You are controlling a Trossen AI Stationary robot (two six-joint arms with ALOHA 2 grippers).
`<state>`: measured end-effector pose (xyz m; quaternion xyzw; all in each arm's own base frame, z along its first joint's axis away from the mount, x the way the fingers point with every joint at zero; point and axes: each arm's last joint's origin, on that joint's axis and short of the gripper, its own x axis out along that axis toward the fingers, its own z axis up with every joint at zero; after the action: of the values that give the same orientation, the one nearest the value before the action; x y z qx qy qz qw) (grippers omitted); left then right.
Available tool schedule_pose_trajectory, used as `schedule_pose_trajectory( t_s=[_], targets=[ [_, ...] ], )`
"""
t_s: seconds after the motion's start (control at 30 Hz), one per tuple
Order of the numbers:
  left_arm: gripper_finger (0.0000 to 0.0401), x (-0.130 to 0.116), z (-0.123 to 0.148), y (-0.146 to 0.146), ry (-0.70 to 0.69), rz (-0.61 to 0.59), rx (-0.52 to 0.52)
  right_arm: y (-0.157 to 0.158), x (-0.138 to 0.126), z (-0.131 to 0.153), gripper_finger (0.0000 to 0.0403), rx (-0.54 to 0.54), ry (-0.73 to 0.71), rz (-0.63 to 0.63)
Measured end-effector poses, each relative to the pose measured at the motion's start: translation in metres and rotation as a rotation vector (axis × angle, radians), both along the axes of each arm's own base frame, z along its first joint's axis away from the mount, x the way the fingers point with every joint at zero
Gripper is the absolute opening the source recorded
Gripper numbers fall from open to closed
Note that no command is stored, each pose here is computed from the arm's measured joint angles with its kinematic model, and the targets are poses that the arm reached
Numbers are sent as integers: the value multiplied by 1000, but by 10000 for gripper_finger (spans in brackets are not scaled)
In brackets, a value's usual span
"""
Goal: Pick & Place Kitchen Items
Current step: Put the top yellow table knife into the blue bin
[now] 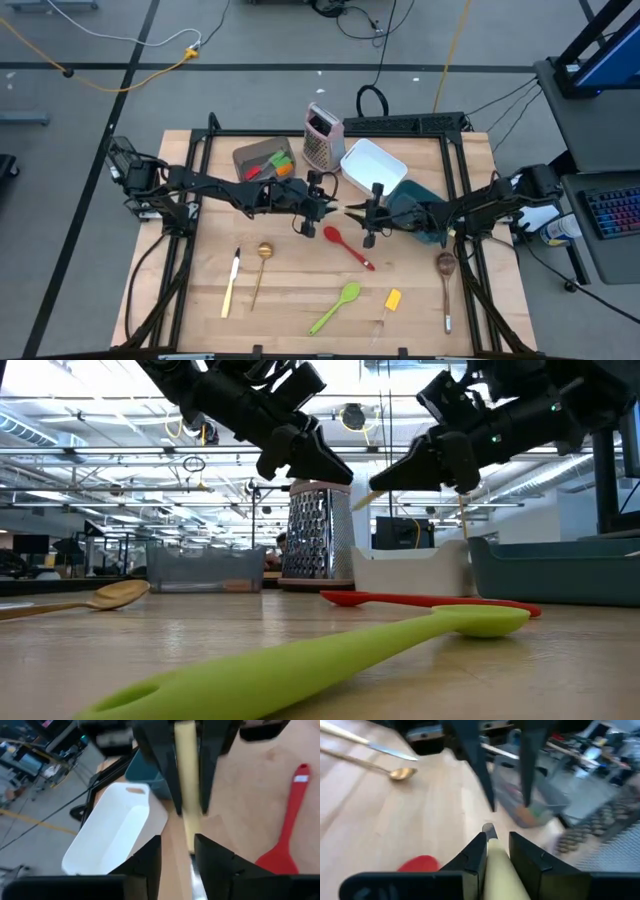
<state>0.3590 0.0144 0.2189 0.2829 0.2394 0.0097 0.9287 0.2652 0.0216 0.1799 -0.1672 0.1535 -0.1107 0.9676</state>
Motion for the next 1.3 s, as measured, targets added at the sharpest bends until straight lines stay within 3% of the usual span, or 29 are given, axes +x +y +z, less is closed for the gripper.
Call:
schedule_pose_trajectory(
  t_s=[0.27,0.47,0.77,1.03,1.3],
  targets=[
    [122,-1,-1,5,8,93,-3,17,-30,30,60,-17,-21,-115],
    [122,-2,-2,6,20,103,-14,25,-68,44,60,75,23,-196],
    [122,-2,-2,6,20,102,-10,20,-122,49,62,246,113,-220],
    [122,-2,-2,6,18,102,-10,8,-157,56,62,366,79,-241],
    [122,-2,-2,6,18,101,-10,1,-182,53,63,554,171,-138]
  ],
)
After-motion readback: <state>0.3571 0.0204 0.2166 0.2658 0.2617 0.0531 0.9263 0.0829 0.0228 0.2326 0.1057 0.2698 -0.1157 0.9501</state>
